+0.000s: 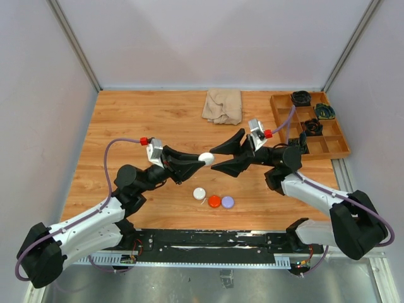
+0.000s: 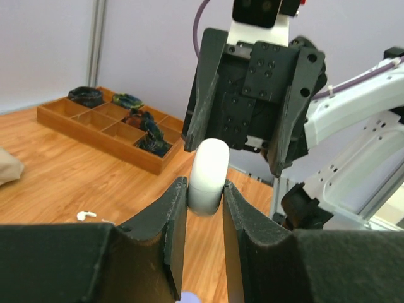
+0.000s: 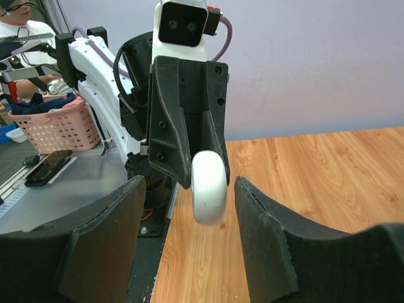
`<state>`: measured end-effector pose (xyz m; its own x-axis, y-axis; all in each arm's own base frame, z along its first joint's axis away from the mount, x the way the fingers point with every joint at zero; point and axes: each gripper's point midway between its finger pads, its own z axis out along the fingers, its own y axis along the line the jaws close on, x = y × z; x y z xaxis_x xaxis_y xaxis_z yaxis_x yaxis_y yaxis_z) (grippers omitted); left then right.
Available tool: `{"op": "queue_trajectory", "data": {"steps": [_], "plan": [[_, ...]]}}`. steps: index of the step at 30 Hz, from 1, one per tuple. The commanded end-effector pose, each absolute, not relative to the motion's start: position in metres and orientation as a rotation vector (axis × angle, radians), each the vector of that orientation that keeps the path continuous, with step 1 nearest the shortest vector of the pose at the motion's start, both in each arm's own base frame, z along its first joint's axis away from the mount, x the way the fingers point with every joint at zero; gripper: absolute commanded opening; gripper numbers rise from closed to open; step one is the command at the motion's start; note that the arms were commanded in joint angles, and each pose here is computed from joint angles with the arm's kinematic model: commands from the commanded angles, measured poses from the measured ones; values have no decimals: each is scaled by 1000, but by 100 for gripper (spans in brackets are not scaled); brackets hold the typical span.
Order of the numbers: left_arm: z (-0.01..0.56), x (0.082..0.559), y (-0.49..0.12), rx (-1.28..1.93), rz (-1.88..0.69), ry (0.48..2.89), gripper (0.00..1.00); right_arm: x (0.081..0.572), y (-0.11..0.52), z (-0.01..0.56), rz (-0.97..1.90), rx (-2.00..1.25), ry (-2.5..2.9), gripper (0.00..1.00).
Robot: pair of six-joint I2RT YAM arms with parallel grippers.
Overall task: Insert the wireless bluetooth earbuds into the charging case
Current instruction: Close the charging case.
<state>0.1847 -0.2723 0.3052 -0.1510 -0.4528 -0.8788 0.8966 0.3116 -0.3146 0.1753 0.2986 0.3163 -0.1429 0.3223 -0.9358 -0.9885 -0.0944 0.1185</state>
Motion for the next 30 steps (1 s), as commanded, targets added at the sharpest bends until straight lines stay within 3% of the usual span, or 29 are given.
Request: {"op": "queue_trajectory", "data": {"steps": [1, 15, 19, 22, 25, 27, 30], "plan": [[311, 183, -274, 597, -1188, 1193, 0, 174, 298, 324, 1481, -1014, 1033, 59], [310, 176, -283, 695, -1202, 1184, 0, 173, 299, 309, 1453, -1096, 1162, 44], [309, 174, -283, 707, -1203, 1184, 0, 173, 301, 309, 1456, -1099, 1170, 35], [306, 176, -283, 706, -1193, 1191, 0, 174, 301, 308, 1453, -1096, 1177, 21], [304, 177, -281, 696, -1181, 1197, 14, 175, 301, 310, 1446, -1087, 1175, 8], [301, 179, -280, 690, -1173, 1206, 29, 175, 300, 312, 1436, -1082, 1171, 6], [294, 180, -281, 689, -1171, 1223, 42, 176, 301, 313, 1424, -1078, 1173, 5]]}}
